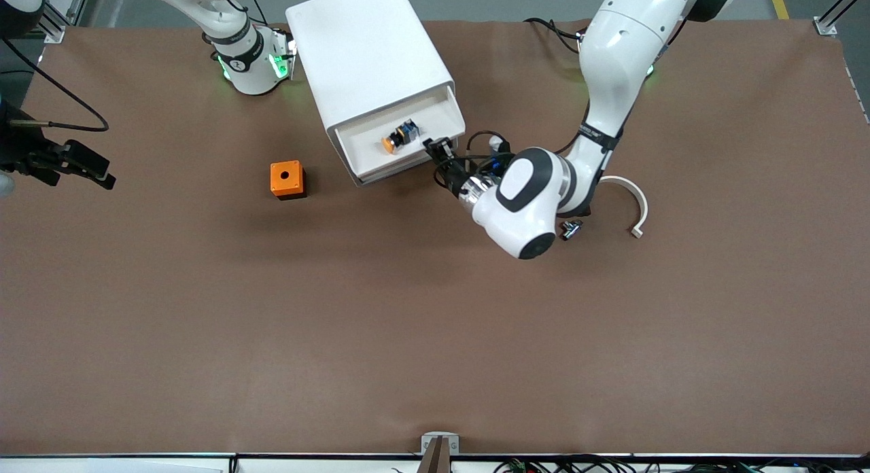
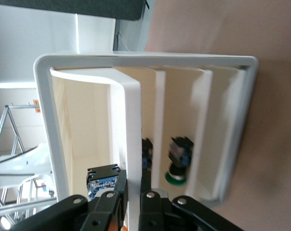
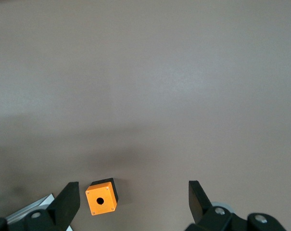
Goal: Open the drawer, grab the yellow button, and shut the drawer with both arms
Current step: 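Reach the right gripper into the drawer while the left gripper withdraws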
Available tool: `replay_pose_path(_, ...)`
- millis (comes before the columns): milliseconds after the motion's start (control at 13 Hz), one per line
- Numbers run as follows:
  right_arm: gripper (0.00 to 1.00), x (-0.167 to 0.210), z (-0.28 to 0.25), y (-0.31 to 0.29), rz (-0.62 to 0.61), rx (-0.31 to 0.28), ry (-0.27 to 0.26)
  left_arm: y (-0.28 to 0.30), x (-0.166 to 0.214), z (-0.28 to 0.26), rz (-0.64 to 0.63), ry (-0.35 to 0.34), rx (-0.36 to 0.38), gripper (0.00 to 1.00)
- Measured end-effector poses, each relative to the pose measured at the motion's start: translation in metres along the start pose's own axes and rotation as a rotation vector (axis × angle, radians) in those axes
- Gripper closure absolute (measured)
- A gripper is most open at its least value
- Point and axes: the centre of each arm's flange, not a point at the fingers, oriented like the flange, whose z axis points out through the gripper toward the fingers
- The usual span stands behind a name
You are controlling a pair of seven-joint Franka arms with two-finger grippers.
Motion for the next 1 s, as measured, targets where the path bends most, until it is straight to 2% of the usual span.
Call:
replay_pose_path(231, 0.0, 0.004, 0.012, -0.007, -0.012, -0.002, -0.023, 0.007, -0.002, -0.021, 0.003, -0.03, -0.019, 0.86)
replay_pose_path(308, 0.0, 0.005, 0.015, -0.012, -0.009, -0.002, -0.028, 0.007, -0.004, -0.022, 0.005, -0.035, -0.022, 0.82)
replay_pose_path(462, 0.0, 0.004, 0.018, -0.034, 0.058, -0.003, -0.034, 0.01, -0.003, -0.035, 0.003, -0.058, -0.033, 0.59)
replay_pose_path(692, 0.0, -0.007, 0.029, -0.109, 0.223, -0.01, -0.052, 0.016, 0.008, -0.086, 0.0, -0.126, -0.053, 0.26)
replay_pose_path(846, 0.0, -0.02, 0.042, -0.16, 0.353, -0.025, -0.085, 0.016, 0.029, -0.127, -0.005, -0.101, -0.114, 0.04)
replay_pose_path(1000, 0.0, -0.036, 0.057, -0.21, 0.481, -0.01, -0.138, 0.009, 0.051, -0.173, -0.01, -0.109, -0.193, 0.0)
